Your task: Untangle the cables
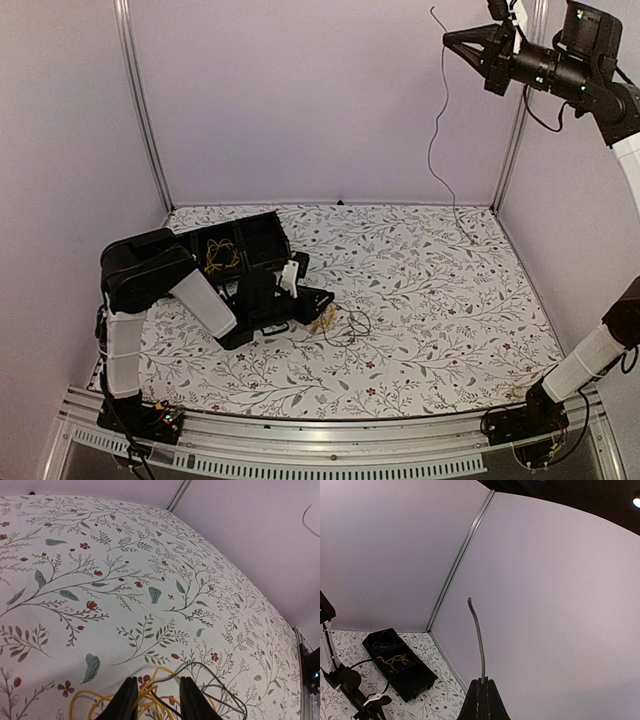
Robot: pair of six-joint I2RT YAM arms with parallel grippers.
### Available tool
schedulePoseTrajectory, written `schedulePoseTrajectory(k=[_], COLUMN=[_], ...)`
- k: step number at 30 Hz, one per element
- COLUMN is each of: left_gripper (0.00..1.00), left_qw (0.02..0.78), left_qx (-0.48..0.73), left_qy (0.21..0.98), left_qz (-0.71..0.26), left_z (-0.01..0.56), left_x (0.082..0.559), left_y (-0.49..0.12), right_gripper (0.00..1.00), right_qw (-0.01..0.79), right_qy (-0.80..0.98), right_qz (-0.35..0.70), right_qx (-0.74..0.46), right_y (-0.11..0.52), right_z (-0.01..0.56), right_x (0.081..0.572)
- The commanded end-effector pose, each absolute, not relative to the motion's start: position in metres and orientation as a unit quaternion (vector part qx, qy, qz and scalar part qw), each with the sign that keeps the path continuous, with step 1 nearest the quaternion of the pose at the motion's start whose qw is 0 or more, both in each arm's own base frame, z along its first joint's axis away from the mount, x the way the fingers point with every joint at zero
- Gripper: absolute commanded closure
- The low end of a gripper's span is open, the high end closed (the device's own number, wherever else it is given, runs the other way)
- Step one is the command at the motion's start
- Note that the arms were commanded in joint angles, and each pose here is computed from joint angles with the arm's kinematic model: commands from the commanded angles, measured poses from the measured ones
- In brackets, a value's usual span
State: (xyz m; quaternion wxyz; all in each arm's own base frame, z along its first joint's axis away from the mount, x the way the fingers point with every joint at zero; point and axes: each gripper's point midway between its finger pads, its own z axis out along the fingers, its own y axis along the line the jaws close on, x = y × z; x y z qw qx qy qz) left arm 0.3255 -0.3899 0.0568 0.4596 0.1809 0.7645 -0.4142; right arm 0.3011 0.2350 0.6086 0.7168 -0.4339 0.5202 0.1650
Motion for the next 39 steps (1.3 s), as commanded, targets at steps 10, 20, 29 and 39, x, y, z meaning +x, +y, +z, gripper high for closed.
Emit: schedulePoseTrajectory(k=[10, 20, 29, 39], left_gripper=[0.49, 0.44, 0.49, 0.76], left_qw=[0.558, 0.582, 0.551, 0.536], left_qx=[0.265, 0.291, 0.377, 0.399], left_qy=[0.674, 0.660, 0.664, 0.663], left_qz=[-0.405, -0.376, -0.336, -0.338], left_z=[0.192, 0.225, 0.217, 0.210], left_x=[0.265, 0.261, 0.268, 0.265], left_y=[-0.400, -0.423, -0.476, -0.485], right_gripper=[1.00, 1.00, 1.00, 1.00], right_qw=[0.547, 0.461, 0.438, 0.441], right_qy=[0.612, 0.618, 0.622, 0.622], right_qz=[0.262, 0.371, 0.401, 0.398], right_qx=[-0.508, -0.517, -0.511, -0.511], right_y=[0.270, 0.293, 0.299, 0.298], right_z=[0.404, 0.327, 0.319, 0.316], right_x=[0.313, 0.302, 0.301, 0.299])
